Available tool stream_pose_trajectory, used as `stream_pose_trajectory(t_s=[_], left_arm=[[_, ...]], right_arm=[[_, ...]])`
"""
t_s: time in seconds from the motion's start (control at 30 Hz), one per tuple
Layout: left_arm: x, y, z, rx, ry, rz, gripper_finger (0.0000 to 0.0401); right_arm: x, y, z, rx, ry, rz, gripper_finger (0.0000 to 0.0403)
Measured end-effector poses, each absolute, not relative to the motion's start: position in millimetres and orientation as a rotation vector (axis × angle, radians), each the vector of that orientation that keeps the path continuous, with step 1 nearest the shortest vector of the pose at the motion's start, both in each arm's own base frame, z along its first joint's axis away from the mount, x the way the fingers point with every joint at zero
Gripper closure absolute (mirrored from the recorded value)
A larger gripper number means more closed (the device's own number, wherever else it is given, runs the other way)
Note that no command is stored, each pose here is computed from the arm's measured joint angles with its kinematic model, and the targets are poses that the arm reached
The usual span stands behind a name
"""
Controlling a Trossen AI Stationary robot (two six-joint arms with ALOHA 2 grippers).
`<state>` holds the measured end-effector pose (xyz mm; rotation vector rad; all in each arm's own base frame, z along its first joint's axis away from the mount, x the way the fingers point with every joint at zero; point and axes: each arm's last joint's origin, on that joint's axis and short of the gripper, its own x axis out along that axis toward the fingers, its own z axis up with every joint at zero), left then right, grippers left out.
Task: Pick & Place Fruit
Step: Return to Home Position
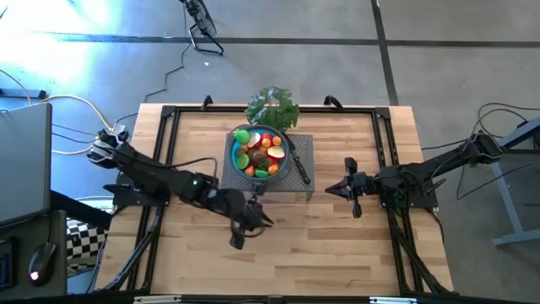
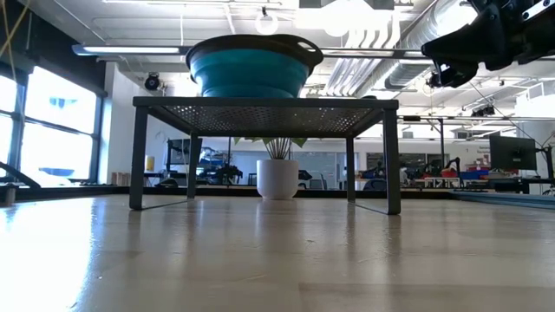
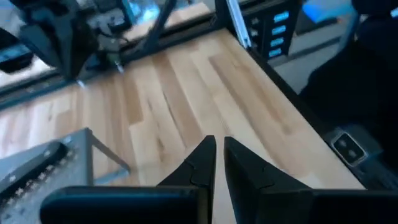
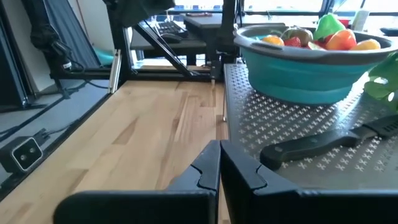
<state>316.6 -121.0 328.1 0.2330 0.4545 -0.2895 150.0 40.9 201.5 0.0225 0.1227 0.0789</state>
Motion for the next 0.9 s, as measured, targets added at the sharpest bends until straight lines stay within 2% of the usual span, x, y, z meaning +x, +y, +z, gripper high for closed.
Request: stream_pose_trajectory(t_s=[0.17,0.63,0.9], left_arm=[[289,-112,325,0.220,0.360,-0.292,0.0372],[204,-79,299,0.224,0.310,-0.269,0.0372],[156,-60,290,0.210,0.202,-0.287,0.0372]], right_arm=[[150,41,200,0.022,0.135,0.078,0.0399],[147,40,204,0.033,0.109,0.072,0.0399],[145,39,207,0.037,0.087,0.071,0.0399]])
